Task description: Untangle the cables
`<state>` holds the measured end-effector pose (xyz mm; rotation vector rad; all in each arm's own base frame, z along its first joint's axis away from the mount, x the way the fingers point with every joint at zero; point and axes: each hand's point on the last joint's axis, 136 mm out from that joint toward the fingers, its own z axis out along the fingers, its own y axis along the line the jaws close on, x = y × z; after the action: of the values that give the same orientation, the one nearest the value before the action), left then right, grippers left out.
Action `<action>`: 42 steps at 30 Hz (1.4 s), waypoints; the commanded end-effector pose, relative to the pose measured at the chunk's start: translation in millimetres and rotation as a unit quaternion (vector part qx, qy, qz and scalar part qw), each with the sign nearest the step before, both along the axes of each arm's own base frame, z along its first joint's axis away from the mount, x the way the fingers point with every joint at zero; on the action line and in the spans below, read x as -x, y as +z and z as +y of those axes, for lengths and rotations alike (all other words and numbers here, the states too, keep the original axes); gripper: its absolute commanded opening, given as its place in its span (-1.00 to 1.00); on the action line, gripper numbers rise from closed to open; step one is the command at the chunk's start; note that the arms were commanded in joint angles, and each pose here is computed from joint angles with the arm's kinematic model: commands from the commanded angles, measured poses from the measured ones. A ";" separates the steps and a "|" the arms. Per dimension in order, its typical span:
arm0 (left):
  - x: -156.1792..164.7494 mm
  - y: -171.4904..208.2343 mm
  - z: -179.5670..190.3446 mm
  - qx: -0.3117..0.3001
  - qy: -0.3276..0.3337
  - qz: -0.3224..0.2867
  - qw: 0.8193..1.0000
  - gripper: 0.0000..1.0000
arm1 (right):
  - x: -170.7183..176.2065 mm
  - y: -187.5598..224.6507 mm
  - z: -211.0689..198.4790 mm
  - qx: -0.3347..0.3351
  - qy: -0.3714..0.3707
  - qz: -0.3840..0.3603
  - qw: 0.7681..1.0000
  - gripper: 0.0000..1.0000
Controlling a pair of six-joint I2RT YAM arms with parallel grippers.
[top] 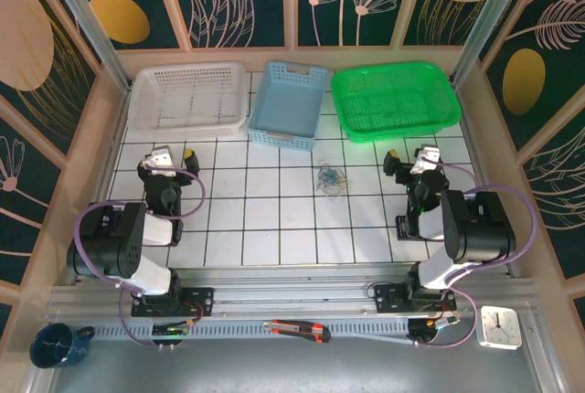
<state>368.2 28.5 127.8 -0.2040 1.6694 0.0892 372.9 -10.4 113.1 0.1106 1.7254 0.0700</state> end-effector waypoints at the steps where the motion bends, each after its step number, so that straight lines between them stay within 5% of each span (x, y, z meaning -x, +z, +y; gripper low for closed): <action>1: 0.1 12.5 2.0 0.007 0.004 -0.027 1.000 0.98 | -4.0 12.7 1.3 -0.001 0.003 -0.023 1.000 0.99; 14: -8.6 9.3 -8.8 -0.001 -0.029 -0.012 1.000 0.98 | -3.9 12.7 0.9 -0.002 0.002 -0.023 1.000 0.99; 42: 0.1 29.6 18.2 0.021 0.054 -0.024 0.998 0.98 | 1.8 38.1 -6.3 -0.007 -0.018 -0.039 0.999 0.99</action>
<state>365.9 38.6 137.3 -0.2717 1.6562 0.1187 370.5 -10.8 124.0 0.1145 1.7110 0.0711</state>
